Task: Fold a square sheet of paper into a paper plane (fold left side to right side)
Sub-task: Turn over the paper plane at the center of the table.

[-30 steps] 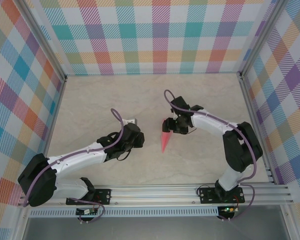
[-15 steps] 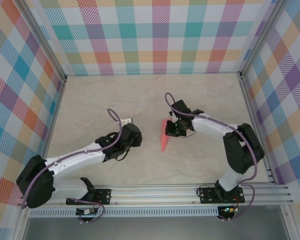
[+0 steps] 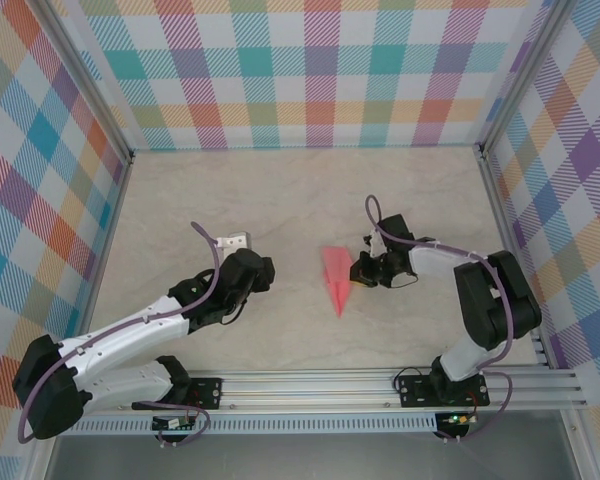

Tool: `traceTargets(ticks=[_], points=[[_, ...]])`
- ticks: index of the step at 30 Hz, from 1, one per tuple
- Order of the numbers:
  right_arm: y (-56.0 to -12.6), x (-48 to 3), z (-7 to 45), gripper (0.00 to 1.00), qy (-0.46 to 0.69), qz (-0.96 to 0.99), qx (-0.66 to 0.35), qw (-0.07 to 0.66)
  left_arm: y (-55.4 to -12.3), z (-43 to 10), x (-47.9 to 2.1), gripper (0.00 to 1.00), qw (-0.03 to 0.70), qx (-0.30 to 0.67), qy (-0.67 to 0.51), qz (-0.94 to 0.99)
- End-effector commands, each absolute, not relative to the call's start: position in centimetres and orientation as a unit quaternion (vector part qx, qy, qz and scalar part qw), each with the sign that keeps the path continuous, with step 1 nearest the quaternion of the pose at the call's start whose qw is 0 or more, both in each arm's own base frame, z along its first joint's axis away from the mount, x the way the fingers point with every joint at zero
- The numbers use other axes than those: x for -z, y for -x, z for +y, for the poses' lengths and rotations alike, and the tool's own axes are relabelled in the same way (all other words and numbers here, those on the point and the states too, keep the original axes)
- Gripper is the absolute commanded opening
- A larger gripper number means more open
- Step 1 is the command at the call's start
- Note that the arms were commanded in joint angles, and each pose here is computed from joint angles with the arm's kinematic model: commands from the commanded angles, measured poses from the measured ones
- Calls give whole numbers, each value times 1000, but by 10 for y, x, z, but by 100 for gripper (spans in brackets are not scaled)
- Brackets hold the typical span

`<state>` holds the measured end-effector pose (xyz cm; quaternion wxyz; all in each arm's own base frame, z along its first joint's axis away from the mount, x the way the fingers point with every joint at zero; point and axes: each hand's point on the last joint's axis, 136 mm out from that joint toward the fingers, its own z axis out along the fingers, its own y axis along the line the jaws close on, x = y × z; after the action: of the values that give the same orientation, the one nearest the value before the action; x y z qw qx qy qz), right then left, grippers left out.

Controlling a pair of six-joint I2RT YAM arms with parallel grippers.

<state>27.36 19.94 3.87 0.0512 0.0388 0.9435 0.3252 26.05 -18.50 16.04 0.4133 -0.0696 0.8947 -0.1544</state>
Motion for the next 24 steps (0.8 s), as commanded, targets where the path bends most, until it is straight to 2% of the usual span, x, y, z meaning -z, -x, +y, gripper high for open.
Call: traceTargets(ticks=[1, 6, 10, 14, 16, 21, 24], points=[[-272, -76, 198, 0, -5, 940, -331, 85, -257, -174, -154, 49, 417, 128, 68, 897], [-266, -126, 205, 0, 21, 931, -345, 116, -259, -173, -154, 49, 419, 125, 69, 897], [-252, -157, 237, 0, 76, 916, -376, 114, -258, -170, -153, 51, 421, 122, 77, 896], [-251, -176, 259, 2, 101, 895, -416, 126, -257, -162, -154, 62, 426, 112, 93, 893], [-256, -163, 259, 5, 93, 898, -411, 127, -256, -161, -155, 73, 428, 117, 94, 891], [-265, -98, 264, 5, 75, 904, -415, 73, -254, -168, -157, 98, 429, 140, 75, 889], [-274, -70, 251, 5, 56, 916, -392, 71, -254, -184, -166, 100, 433, 173, 38, 884]])
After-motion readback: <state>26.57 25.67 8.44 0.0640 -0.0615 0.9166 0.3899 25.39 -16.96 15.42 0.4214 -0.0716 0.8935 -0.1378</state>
